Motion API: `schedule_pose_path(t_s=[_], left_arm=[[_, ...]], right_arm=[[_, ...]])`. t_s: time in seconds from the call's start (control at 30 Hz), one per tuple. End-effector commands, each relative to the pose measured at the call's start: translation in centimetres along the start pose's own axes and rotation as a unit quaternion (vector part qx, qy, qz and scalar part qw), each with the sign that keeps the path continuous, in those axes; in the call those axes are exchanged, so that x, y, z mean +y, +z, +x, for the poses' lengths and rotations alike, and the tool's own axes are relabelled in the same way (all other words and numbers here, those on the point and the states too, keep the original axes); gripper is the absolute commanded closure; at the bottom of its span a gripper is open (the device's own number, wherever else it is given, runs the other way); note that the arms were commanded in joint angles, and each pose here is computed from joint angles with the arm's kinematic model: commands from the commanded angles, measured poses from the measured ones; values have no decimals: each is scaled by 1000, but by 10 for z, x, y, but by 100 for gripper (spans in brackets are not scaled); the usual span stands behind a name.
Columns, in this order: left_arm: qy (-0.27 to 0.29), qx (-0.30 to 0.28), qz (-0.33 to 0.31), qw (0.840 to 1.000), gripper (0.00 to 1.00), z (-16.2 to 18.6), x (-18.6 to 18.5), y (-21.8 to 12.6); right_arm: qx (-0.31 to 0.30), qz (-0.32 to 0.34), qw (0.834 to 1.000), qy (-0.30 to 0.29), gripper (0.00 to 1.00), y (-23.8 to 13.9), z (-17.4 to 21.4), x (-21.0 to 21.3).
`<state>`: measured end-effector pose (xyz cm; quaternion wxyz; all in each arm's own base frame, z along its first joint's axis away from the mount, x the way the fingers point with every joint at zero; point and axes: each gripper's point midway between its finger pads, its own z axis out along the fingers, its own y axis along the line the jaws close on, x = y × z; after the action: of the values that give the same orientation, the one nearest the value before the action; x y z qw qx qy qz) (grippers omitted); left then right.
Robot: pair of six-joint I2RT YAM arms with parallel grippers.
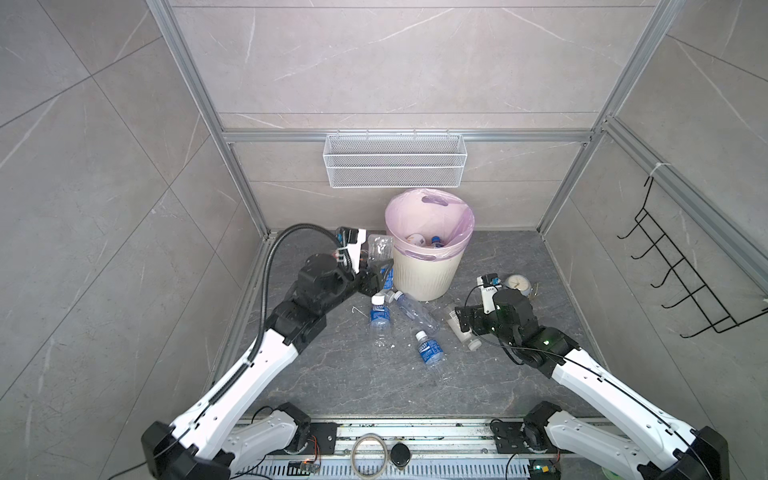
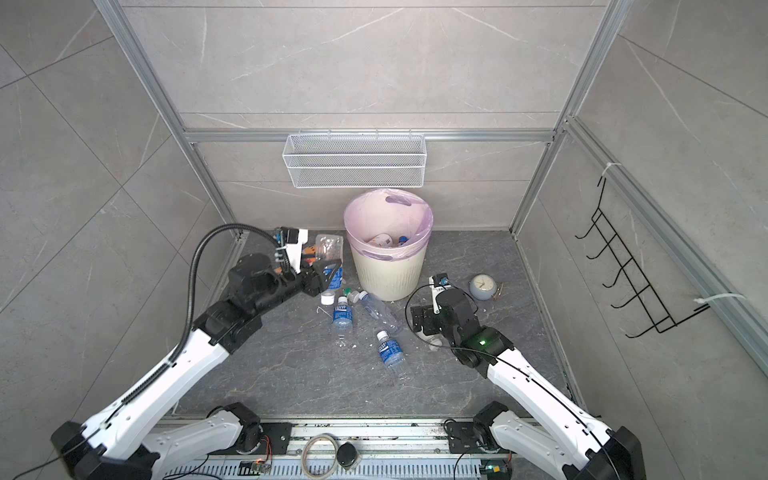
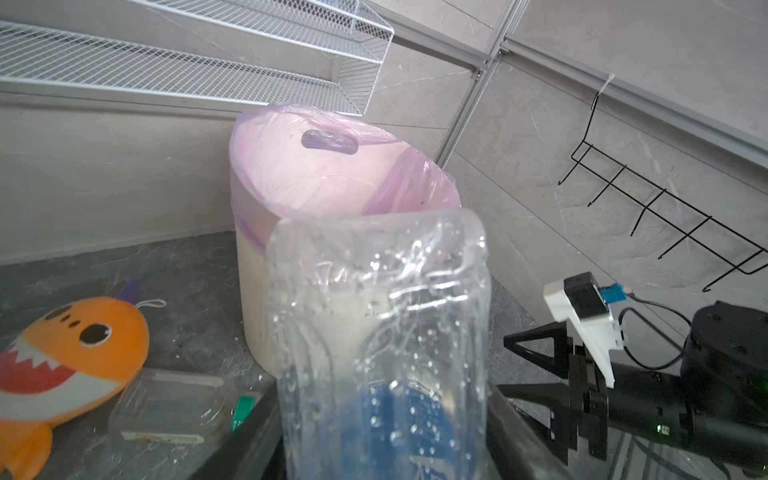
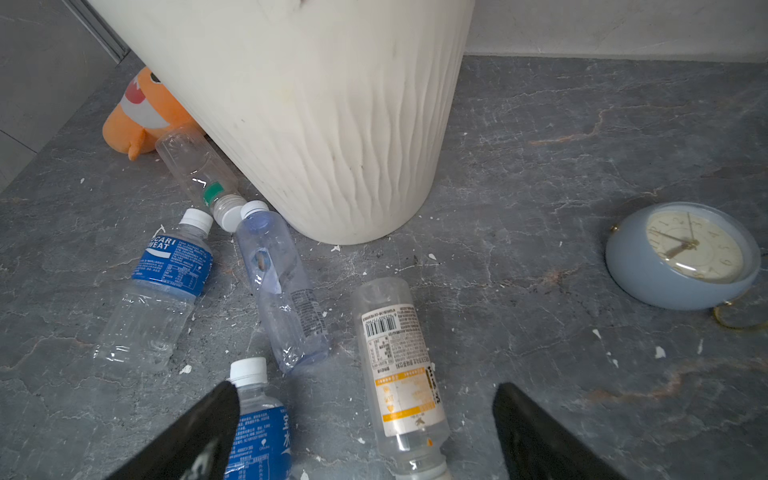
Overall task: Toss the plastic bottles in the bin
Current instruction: 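Carry the bottle over the bin and open the left gripper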
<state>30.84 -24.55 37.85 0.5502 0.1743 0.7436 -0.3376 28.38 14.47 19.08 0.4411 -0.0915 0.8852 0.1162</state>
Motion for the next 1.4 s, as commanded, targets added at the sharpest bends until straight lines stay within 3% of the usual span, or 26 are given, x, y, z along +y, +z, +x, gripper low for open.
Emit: schedule_pose_path(t_s=[0.0,0.13,0.17,0.23,0.33,0.47,0.77,1.1,1.37], left_arm=[[40,-61,51,996,42,-70,-30,19],[54,-69,80,993,41,-122,-42,76],[51,-57,81,994,32,-126,-38,95],[34,-34,67,997,1,-135,-22,127],[19,-14,34,999,0,-133,3,150],[27,-49,43,998,0,-141,-2,137],[26,-55,25,998,0,-124,-3,88],[16,-20,-14,1000,0,-74,13,52],[0,13,-50,999,0,-23,30,28]], right_arm=[[-14,-7,1000,8,3,-6,-11,4],[-17,-8,1000,9,3,-8,-14,5],[-17,-8,1000,9,3,-9,-14,5],[-19,-9,1000,10,3,-10,-17,5],[-24,-10,1000,15,2,-16,-23,6],[-29,-9,999,14,1,-25,-27,5],[-4,-30,999,21,2,-22,-12,11],[22,-33,999,21,4,-18,2,16],[71,8,997,17,4,2,20,8]])
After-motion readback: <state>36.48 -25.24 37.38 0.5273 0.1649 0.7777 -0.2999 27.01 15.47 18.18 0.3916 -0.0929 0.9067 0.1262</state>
